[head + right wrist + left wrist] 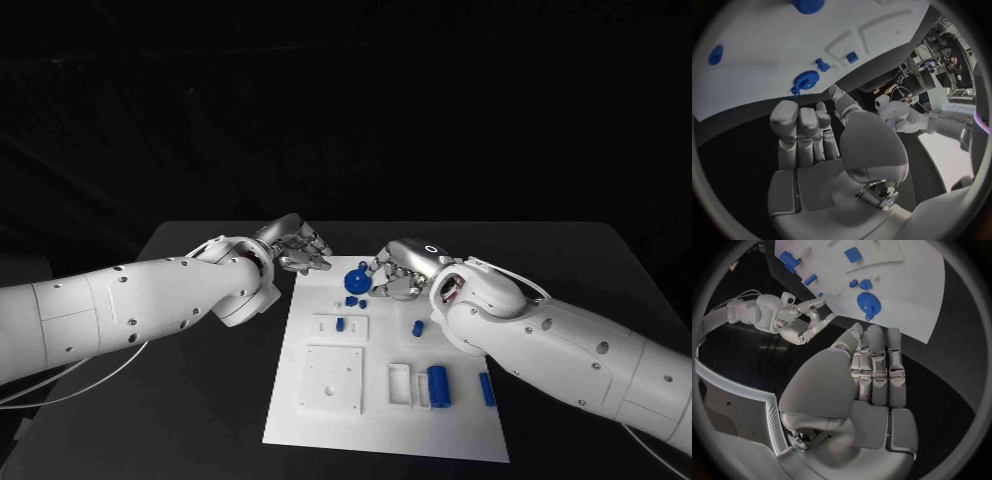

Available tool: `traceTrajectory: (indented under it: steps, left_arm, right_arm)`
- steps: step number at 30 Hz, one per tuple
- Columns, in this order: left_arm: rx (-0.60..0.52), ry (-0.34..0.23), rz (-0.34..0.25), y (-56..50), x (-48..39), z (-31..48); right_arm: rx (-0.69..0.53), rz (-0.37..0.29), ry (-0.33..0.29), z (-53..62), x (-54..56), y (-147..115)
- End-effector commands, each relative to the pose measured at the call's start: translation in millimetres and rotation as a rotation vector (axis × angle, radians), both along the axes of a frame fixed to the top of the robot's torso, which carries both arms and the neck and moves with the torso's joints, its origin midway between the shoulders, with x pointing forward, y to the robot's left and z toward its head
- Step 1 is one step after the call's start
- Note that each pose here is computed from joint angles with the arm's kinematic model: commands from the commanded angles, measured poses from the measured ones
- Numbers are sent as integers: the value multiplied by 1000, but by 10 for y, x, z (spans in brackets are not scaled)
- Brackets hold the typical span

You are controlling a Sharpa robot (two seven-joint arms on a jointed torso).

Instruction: Assemble the parts on the task board

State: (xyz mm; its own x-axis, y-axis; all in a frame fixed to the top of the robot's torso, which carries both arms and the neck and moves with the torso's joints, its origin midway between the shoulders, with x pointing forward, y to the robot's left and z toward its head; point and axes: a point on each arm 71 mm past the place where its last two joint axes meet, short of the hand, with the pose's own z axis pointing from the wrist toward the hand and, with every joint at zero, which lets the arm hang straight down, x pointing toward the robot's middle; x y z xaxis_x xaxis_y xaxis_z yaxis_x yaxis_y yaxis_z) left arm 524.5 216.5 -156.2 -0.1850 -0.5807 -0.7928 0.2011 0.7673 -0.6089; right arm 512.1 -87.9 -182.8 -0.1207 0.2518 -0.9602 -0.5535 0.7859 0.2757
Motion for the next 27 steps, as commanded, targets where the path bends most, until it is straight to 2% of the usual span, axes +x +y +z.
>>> traceTrajectory:
  steps: [1,16,27]
  left_arm:
    - [-149,-35,26,19,-1,78]
    - [-229,-53,30,30,-36,205]
    - [-238,-56,27,33,-49,260]
  right_arm:
    - [-82,9,-82,-5,2,68]
    - [-154,23,-102,-77,19,301]
    - [-190,8,-103,-104,20,291]
